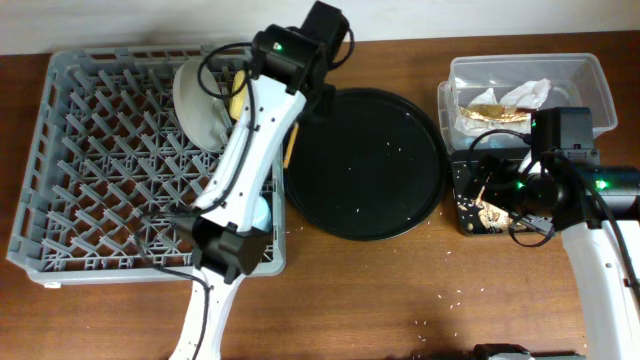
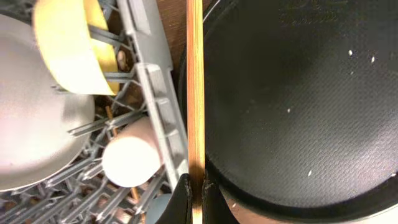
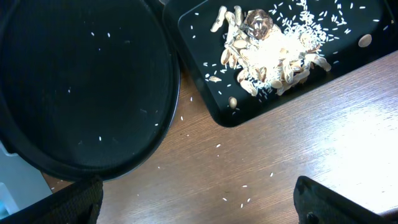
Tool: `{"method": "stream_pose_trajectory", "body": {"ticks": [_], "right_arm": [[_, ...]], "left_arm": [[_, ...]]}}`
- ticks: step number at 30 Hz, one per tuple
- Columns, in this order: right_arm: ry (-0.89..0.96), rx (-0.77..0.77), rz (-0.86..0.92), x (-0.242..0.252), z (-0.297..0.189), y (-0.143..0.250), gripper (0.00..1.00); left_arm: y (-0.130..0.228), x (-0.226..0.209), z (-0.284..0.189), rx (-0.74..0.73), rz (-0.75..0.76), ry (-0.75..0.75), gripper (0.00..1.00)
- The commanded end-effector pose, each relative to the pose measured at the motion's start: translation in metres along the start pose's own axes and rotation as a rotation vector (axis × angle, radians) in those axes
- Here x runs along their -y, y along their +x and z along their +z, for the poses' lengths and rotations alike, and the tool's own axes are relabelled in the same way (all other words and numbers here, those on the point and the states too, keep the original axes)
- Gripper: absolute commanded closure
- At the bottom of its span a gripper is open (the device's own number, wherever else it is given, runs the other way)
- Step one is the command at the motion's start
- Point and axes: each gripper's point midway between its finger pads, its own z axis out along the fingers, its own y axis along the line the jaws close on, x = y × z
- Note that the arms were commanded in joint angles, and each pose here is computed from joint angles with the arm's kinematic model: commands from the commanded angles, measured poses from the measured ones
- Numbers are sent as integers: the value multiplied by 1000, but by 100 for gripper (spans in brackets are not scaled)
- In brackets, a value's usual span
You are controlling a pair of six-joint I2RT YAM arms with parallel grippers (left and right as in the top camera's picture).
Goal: Sort waste into correct bins and load items into the dishwasher rack
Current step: 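Place second chopstick in rack beside cups with left gripper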
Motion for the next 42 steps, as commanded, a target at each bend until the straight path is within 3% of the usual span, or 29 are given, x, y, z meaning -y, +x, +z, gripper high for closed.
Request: {"method": "stream_pose_trajectory", "body": {"ticks": [1,7,18,25,31,32,33,37,42], "right_arm": [[20,9,14,4,0,-3,2],[20,9,14,4,0,-3,1],[20,9,14,4,0,-3,1],[20,9,14,4,0,-3,2],[20,9,14,4,0,-3,1],[20,9,14,4,0,-3,2],[20,9,14,4,0,-3,2],[20,9,14,4,0,-3,2],[20,9,14,4,0,-3,2]], "left_arm": [[9,-22,-53,64,18,21,100],[63,-76,-69,-44,-116,-26,100],[105,-104,35,-231,-342,-90,99],[132,-109,80,-292,-341,-102,99],[136,-108,87,-302,-280,-95,99],[136,-107,87,-299,-265,-92,98],[135,-107,87,-297,-256,-90,86],[134,-108,87,-294,-248,-89,64],[120,-110,72,-257,-248,-85,55]]}}
